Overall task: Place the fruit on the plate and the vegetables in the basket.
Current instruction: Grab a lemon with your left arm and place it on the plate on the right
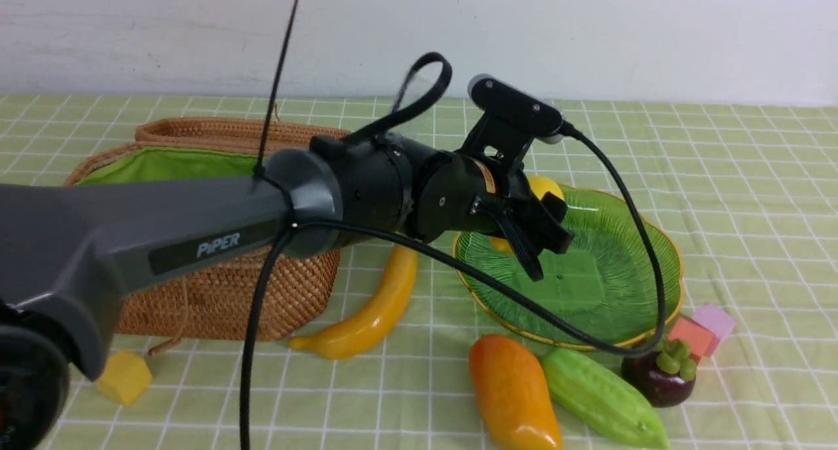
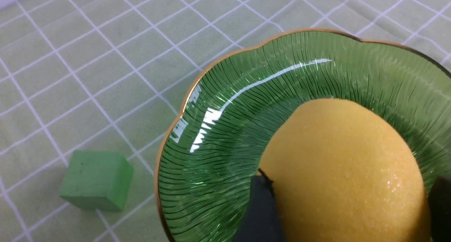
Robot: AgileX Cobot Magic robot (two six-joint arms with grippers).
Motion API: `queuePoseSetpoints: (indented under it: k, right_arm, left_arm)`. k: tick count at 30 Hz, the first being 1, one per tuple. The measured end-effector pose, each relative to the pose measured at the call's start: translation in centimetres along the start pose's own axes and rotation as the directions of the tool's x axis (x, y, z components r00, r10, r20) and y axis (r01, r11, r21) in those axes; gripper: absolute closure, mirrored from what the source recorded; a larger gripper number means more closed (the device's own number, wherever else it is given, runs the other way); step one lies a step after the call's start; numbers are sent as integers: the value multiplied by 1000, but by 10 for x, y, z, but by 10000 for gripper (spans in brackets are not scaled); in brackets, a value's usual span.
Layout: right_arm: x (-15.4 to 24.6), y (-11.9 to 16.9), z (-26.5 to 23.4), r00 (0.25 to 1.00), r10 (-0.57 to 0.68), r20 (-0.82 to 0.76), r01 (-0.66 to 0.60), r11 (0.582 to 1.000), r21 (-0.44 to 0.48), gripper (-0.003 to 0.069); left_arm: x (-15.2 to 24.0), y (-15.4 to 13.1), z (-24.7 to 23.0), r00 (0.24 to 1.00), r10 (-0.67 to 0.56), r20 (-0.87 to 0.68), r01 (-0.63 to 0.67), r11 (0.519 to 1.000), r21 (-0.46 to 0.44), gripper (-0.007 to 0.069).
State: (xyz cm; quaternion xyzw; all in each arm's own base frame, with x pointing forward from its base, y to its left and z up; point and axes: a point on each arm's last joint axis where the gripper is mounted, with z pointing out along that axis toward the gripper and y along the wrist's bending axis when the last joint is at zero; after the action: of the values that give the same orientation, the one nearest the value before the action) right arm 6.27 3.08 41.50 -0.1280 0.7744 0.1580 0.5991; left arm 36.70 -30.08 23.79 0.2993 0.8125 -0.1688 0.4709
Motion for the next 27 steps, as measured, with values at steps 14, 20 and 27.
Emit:
queuePoseSetpoints:
  k: [14, 20, 27]
  right_arm:
    - [0, 0, 0, 1000, 19, 4, -19, 1000, -1, 498]
    - [0, 0, 0, 1000, 24, 3, -24, 1000, -5, 497]
    - [0, 0, 0, 1000, 24, 3, -24, 1000, -5, 497]
  left_arm:
    - [4, 0, 7, 1000, -2, 21, 2, 1000, -4, 84]
    - [4, 0, 7, 1000, -2, 20, 2, 1000, -4, 85]
    - [5, 0, 7, 1000, -2, 5, 2, 1000, -2, 81]
